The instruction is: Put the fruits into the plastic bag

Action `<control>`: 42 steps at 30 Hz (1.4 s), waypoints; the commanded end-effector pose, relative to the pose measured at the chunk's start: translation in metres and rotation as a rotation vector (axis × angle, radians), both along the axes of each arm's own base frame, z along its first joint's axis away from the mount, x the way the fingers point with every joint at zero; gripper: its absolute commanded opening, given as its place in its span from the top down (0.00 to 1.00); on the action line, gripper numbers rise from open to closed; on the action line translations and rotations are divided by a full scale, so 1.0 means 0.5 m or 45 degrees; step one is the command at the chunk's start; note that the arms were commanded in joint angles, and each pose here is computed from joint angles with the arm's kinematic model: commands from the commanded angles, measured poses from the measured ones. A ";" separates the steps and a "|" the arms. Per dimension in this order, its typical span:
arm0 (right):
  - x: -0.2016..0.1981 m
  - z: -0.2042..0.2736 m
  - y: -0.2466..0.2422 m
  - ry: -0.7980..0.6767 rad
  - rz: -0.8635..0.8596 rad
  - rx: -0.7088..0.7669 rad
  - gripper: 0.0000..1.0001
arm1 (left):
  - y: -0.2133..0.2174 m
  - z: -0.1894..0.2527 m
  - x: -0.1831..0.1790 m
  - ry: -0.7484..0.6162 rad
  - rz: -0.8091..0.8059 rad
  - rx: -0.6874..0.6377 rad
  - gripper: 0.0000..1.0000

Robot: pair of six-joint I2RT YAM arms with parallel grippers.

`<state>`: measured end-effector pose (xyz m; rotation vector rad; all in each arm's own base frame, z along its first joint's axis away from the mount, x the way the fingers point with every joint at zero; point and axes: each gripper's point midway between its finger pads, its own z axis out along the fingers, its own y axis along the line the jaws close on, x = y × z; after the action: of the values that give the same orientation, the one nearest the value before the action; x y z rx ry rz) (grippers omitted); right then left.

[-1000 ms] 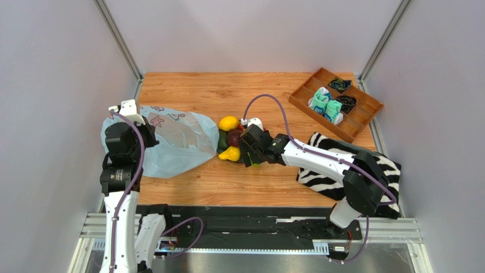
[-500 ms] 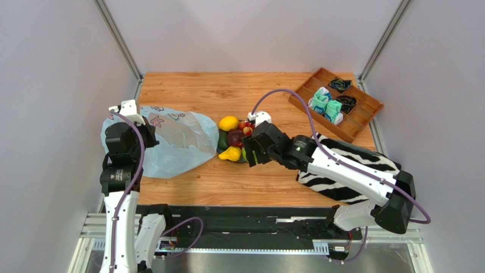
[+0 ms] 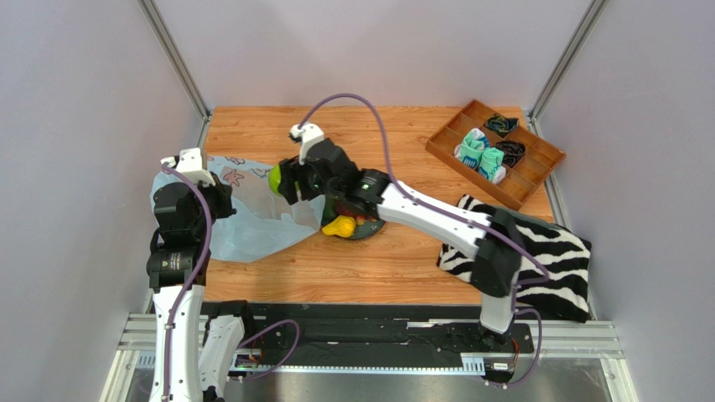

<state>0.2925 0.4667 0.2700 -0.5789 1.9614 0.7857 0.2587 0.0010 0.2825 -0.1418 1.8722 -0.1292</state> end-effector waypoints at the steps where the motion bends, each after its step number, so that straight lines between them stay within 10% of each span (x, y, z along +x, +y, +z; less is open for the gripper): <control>1: -0.008 0.006 0.126 -0.015 0.169 0.077 0.52 | -0.012 0.018 0.005 -0.047 -0.035 -0.020 1.00; 16: 0.030 -0.167 0.278 0.112 0.190 0.080 0.44 | -0.016 0.018 0.005 -0.049 -0.047 -0.027 1.00; 31: 0.033 -0.231 0.296 0.152 0.199 0.061 0.00 | -0.015 0.016 0.006 -0.045 -0.044 -0.030 1.00; 42: 0.012 -0.149 0.286 0.120 0.243 0.177 0.04 | -0.009 0.012 0.007 -0.033 -0.024 -0.025 1.00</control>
<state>0.3037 0.6050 0.1301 -0.7040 2.0786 0.9497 0.2585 -0.0047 0.2830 -0.1276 1.8723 -0.1634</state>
